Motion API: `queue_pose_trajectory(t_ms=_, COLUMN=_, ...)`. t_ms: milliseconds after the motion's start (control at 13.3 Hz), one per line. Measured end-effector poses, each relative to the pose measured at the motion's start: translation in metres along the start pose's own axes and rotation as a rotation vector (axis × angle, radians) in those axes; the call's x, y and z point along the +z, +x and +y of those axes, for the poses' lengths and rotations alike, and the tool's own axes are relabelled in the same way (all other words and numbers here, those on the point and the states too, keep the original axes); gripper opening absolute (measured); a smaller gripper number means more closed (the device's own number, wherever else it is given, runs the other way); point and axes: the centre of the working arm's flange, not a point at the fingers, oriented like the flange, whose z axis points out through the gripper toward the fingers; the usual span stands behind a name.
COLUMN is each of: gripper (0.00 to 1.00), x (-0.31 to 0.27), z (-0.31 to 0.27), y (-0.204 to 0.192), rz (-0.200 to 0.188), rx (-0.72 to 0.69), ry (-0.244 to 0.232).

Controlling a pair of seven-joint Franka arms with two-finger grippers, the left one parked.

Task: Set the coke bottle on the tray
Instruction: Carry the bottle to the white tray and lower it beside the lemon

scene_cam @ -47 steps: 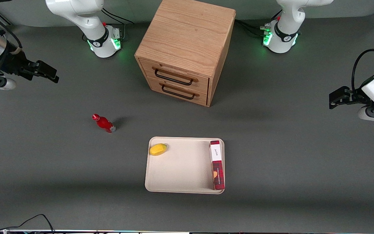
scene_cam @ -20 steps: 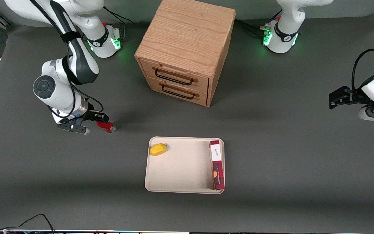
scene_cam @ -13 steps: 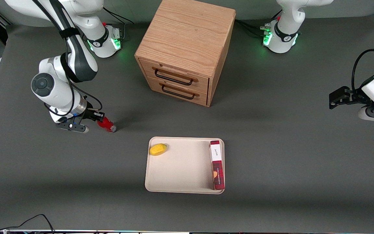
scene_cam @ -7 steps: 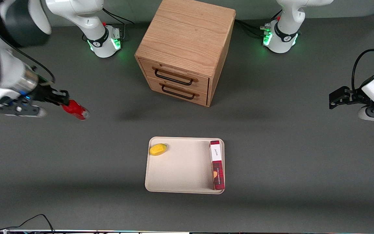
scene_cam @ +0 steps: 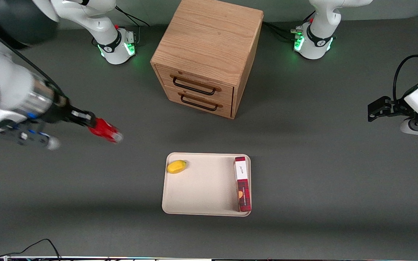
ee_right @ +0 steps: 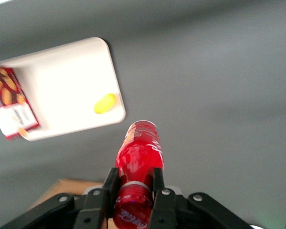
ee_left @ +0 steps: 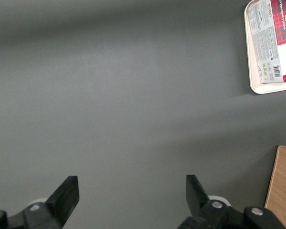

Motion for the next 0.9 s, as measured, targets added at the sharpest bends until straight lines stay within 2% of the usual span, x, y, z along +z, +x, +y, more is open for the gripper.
queue_pose_trajectory(t_ms=225, gripper=0.33, x=0.063, z=-0.050, y=0.035, rz=0.066, rx=0.130, ry=0.083)
queue_pose_trajectory(t_ms=300, gripper=0.33, x=0.087, z=-0.056, y=0.052, rz=0.093, rx=0.162, ry=0.094)
queue_pose_trajectory(t_ms=450, gripper=0.33, x=0.142, z=-0.063, y=0.081, rz=0.149, rx=0.188, ry=0.083)
queue_pose_trajectory(t_ms=600, gripper=0.33, x=0.201, z=-0.081, y=0.097, rz=0.185, rx=0.231, ry=0.109)
queue_pose_trajectory(t_ms=675, gripper=0.33, x=0.228, z=-0.090, y=0.101, rz=0.193, rx=0.255, ry=0.125)
queue_pose_trajectory(t_ms=900, gripper=0.33, x=0.277, z=-0.104, y=0.101, rz=0.179, rx=0.294, ry=0.138)
